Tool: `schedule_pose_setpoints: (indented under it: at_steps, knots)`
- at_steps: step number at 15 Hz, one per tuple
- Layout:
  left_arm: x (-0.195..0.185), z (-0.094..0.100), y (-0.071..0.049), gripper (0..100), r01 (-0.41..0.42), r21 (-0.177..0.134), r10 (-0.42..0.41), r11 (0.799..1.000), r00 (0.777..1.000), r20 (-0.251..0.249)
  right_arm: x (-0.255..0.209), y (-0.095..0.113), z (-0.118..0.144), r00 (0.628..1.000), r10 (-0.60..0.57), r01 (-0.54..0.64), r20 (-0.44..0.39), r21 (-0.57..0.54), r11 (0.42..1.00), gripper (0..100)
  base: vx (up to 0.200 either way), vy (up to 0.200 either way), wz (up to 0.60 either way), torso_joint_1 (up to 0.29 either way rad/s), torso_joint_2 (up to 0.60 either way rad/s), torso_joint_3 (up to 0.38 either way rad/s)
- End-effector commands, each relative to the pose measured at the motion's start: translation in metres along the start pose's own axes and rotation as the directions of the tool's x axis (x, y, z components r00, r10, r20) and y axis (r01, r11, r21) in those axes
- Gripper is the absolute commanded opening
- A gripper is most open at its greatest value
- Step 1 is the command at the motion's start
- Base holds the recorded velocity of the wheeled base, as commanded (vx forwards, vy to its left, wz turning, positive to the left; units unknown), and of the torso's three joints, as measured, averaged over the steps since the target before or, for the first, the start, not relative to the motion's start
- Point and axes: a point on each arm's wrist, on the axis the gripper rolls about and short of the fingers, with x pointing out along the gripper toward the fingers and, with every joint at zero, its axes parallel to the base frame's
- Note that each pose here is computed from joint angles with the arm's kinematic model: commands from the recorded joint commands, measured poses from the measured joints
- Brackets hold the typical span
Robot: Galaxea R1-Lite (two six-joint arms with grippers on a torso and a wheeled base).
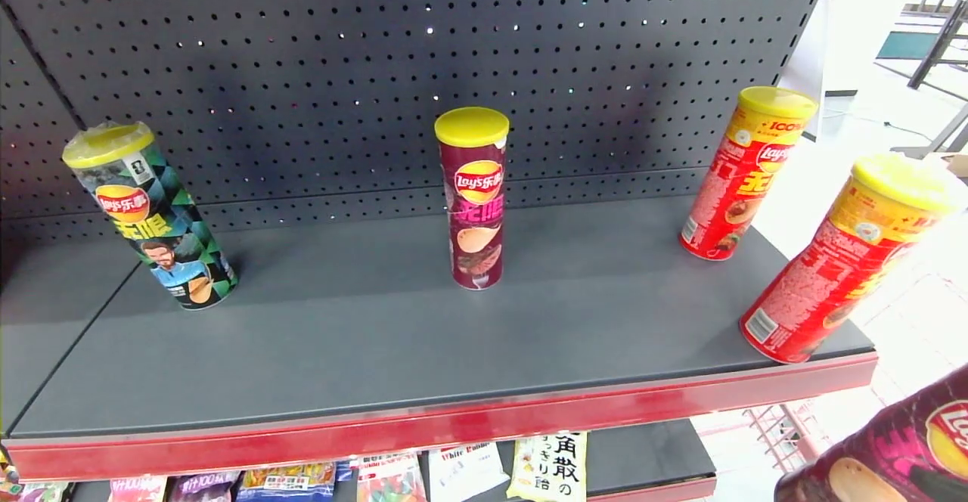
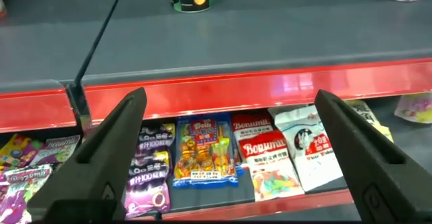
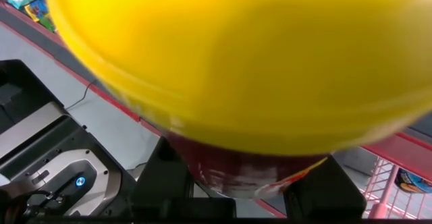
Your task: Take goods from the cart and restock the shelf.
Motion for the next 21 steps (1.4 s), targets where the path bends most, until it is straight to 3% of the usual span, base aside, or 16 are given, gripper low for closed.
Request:
schedule_pose_setpoints:
  at_steps: [1, 2, 3, 4, 5, 6, 7, 8, 9, 10, 11, 12, 13, 16, 19, 21]
  knots:
    - [0.0, 0.0, 0.0, 100, 0.002, 0.012, -0.002, 1.0, 1.0, 0.002, -0.002, 0.0, 0.0, 1.0, 0.001, 0.0, 0.008, -0.003, 1.0, 0, 0.0, 0.0, 0.0, 0.0, 0.0, 0.0]
    - [0.0, 0.0, 0.0, 100, 0.009, 0.035, -0.01, 0.999, 1.0, 0.004, -0.002, 0.001, 0.0, 1.0, 0.0, 0.0, 0.011, -0.003, 1.0, 0, 0.0, 0.0, 0.0, 0.0, 0.0, 0.0]
    - [-0.004, 0.027, -0.001, 100, 0.042, 0.043, -0.044, 0.998, 0.997, 0.057, -0.003, 0.001, 0.001, 1.0, 0.0, 0.0, 0.019, -0.006, 1.0, 0, 0.0, 0.0, 0.0, 0.0, 0.0, 0.0]
    - [0.006, 0.095, 0.0, 100, 0.064, 0.007, -0.064, 0.998, 0.997, 0.044, -0.003, 0.001, 0.003, 1.0, -0.001, 0.001, 0.021, -0.006, 1.0, 0, 0.0, 0.0, 0.0, 0.0, 0.0, 0.0]
    - [0.03, 0.159, 0.0, 100, 0.089, -0.064, -0.086, 0.994, 0.995, 0.053, -0.002, 0.0, 0.005, 1.0, 0.001, -0.001, 0.019, -0.006, 1.0, 0, 0.0, 0.0, 0.0, 0.0, 0.0, 0.0]
    - [0.061, 0.197, -0.001, 100, 0.119, -0.072, -0.116, 0.99, 0.993, 0.035, -0.002, 0.0, 0.006, 1.0, 0.018, -0.018, 0.022, -0.006, 1.0, 0, 0.0, 0.0, 0.0, 0.0, 0.0, 0.0]
    - [0.089, 0.214, -0.004, 100, 0.189, -0.04, -0.189, 0.981, 0.982, 0.002, 0.0, 0.0, 0.006, 0.999, 0.029, -0.029, 0.014, -0.004, 1.0, 0, 0.0, 0.0, 0.0, 0.0, 0.0, 0.0]
    - [0.127, 0.221, -0.017, 100, 0.358, 0.009, -0.356, 0.934, 0.932, -0.067, 0.001, 0.0, 0.007, 0.999, 0.031, -0.031, 0.011, -0.003, 1.0, 0, 0.0, 0.0, 0.0, 0.0, 0.0, 0.0]
    - [0.154, 0.213, -0.029, 100, 0.445, 0.02, -0.438, 0.895, 0.887, -0.143, 0.003, -0.001, 0.01, 0.999, 0.031, -0.031, 0.012, -0.003, 1.0, 0, 0.0, 0.0, 0.0, 0.0, 0.0, 0.0]
    - [0.179, 0.207, -0.044, 100, 0.547, 0.032, -0.532, 0.837, 0.826, -0.186, 0.004, -0.002, 0.014, 0.999, 0.031, -0.031, 0.015, -0.004, 1.0, 0, 0.0, 0.0, 0.0, 0.0, 0.0, 0.0]
    - [0.193, 0.206, -0.057, 100, 0.622, 0.034, -0.605, 0.782, 0.772, -0.195, 0.004, -0.002, 0.017, 0.999, 0.03, -0.03, 0.023, -0.007, 1.0, 0, 0.0, 0.0, 0.0, 0.0, 0.0, 0.0]
    - [0.218, 0.204, -0.079, 100, 0.719, 0.008, -0.701, 0.695, 0.679, -0.217, 0.005, -0.003, 0.025, 0.999, 0.028, -0.027, 0.034, -0.008, 1.0, 0, 0.0, 0.0, 0.0, 0.0, 0.0, 0.0]
    - [0.228, 0.202, -0.088, 100, 0.75, -0.006, -0.731, 0.661, 0.642, -0.232, 0.004, -0.003, 0.028, 0.999, 0.027, -0.027, 0.04, -0.01, 1.0, 0, 0.0, 0.0, 0.0, 0.0, 0.0, 0.0]
    - [0.269, 0.182, -0.122, 100, 0.805, 0.0, -0.767, 0.593, 0.565, -0.304, 0.01, -0.006, 0.04, 0.999, 0.032, -0.031, 0.04, -0.009, 0.999, 0, 0.0, 0.0, 0.0, 0.0, 0.0, 0.0]
    - [0.297, 0.168, -0.137, 100, 0.825, 0.052, -0.767, 0.563, 0.545, -0.339, 0.012, -0.006, 0.04, 0.999, 0.031, -0.03, 0.034, -0.007, 1.0, 0, 0.0, 0.0, 0.0, 0.0, 0.0, 0.0]
    - [0.305, 0.167, -0.145, 100, 0.832, 0.052, -0.773, 0.553, 0.535, -0.34, 0.011, -0.006, 0.039, 0.999, 0.029, -0.029, 0.037, -0.006, 1.0, 0, 0.0, 0.0, 0.0, 0.0, 0.0, 0.0]
